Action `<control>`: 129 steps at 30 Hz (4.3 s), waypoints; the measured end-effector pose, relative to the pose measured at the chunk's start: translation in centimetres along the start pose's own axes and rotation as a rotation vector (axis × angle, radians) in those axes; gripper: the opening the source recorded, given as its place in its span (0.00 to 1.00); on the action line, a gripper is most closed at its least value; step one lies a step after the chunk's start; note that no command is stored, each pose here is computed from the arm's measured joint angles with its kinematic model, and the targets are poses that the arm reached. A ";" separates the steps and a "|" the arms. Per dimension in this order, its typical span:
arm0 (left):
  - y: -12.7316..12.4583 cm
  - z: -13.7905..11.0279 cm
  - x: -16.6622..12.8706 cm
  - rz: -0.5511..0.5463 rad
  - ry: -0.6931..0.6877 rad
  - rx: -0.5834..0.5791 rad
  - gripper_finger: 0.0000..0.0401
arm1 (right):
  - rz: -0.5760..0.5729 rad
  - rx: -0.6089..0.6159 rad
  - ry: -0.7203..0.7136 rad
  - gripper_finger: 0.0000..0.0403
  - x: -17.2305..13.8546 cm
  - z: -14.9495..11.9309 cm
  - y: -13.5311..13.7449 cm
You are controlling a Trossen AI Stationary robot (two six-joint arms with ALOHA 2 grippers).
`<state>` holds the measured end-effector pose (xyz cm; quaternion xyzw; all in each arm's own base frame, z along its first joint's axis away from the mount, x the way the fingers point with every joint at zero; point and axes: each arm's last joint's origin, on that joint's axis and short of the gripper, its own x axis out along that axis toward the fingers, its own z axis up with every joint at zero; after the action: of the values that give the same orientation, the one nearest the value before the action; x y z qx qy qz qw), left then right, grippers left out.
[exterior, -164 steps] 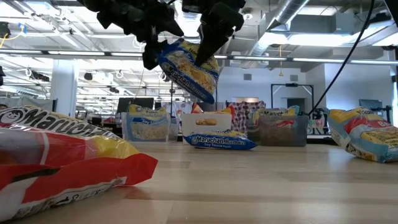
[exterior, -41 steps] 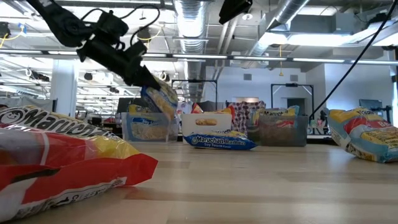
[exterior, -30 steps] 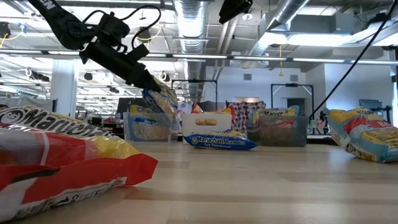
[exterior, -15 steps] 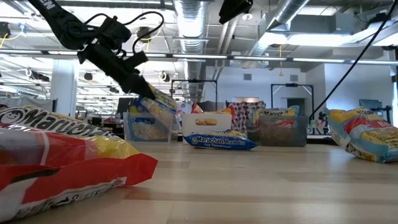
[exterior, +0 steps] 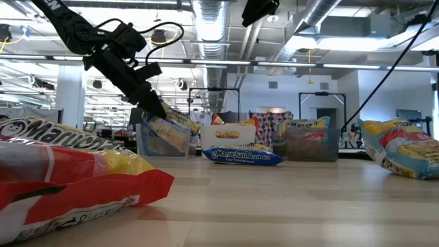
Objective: Sort Maruchan noodles
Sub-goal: Put the blue noodle pack into the transparent bin
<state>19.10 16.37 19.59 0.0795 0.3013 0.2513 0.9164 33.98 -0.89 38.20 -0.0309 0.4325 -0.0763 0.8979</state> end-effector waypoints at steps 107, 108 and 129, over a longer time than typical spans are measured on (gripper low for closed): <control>0.9 3.8 2.0 -0.028 0.421 -0.525 0.38 | -0.002 -0.027 0.185 0.43 3.6 -0.9 0.5; 0.8 3.6 2.1 -0.041 0.444 -0.529 0.38 | -0.002 -0.027 0.185 0.43 3.6 -0.9 0.5; 0.0 3.6 2.3 -0.071 0.453 -0.510 0.32 | -0.002 -0.028 0.186 0.43 3.6 -1.0 0.5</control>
<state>22.87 17.62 21.33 -0.2208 0.4273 0.2980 0.8246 35.53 -0.94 34.73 -0.0366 0.5149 -0.0736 0.8533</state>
